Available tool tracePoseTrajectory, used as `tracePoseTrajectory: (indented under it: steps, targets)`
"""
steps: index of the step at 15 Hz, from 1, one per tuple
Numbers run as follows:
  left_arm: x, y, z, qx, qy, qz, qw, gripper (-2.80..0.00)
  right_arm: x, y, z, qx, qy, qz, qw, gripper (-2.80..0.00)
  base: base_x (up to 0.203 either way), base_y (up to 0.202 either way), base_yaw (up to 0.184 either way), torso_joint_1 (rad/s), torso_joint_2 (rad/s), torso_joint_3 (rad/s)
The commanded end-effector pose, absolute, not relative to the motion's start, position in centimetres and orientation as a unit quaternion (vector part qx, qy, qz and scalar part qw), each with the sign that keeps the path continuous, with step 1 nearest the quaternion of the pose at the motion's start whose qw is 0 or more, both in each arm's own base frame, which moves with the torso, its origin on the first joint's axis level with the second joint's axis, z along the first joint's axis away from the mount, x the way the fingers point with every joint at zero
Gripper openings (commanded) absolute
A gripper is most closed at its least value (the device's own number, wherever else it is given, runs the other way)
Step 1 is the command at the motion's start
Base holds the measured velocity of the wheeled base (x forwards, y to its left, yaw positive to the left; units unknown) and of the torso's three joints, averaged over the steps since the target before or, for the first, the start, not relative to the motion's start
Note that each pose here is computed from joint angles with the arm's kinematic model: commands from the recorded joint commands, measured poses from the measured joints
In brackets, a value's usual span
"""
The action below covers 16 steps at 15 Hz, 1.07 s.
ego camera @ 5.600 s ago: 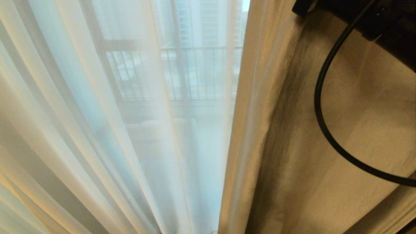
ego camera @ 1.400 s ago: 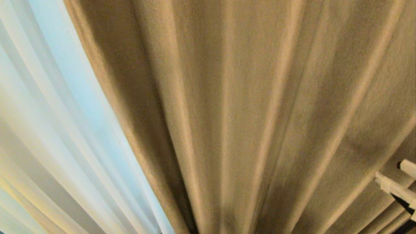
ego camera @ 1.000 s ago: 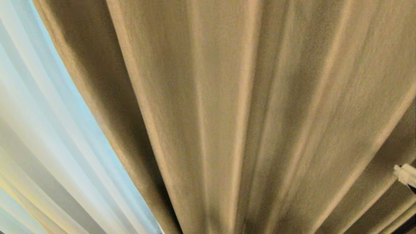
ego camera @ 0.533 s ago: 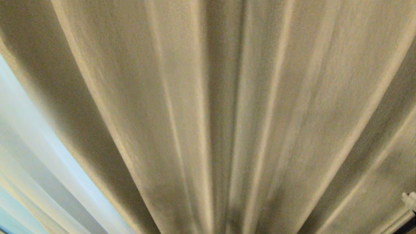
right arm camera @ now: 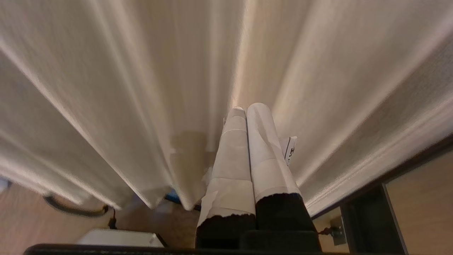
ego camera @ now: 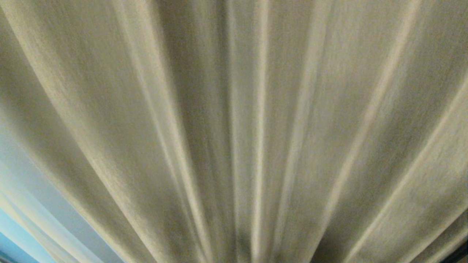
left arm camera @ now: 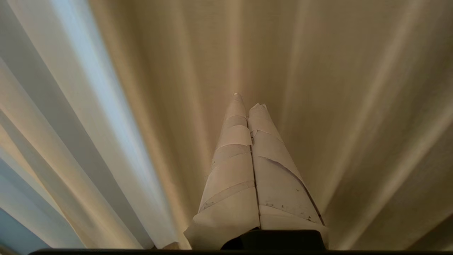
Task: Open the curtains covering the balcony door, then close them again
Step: Close the outer curtains on both sides
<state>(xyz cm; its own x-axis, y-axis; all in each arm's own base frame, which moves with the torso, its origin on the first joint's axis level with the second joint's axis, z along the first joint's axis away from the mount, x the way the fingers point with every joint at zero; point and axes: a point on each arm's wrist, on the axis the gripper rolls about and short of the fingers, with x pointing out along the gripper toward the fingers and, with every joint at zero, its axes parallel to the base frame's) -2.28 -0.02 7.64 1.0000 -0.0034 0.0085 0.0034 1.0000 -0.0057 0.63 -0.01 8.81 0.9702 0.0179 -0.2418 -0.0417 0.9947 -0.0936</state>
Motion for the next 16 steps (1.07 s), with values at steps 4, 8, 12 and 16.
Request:
tracePoseTrajectory:
  steps: [4,8,12,16]
  targets:
    - [-2.3,0.0,7.6,-0.003,-0.005,-0.002,1.0,-2.8,-1.2,0.1,7.8,-0.059,0.068,0.028,0.996,-2.8,0.0,0.0,0.0,0.0,0.0,0.0]
    - [-2.3,0.0,7.6,-0.003,-0.005,-0.002,1.0,-2.8,-2.1,0.1,7.6,-0.058,0.014,0.028,0.998,-2.8,0.0,0.0,0.0,0.0,0.0,0.0]
    - [-2.3,0.0,7.6,-0.003,-0.005,-0.002,1.0,-2.8,-2.3,0.1,7.5,-0.054,0.001,0.025,0.998,-2.8,0.0,0.0,0.0,0.0,0.0,0.0]
    - [-2.3,0.0,7.6,-0.003,-0.005,-0.002,1.0,-2.8,-2.3,0.1,7.5,-0.053,0.001,0.026,0.998,-2.8,0.0,0.0,0.0,0.0,0.0,0.0]
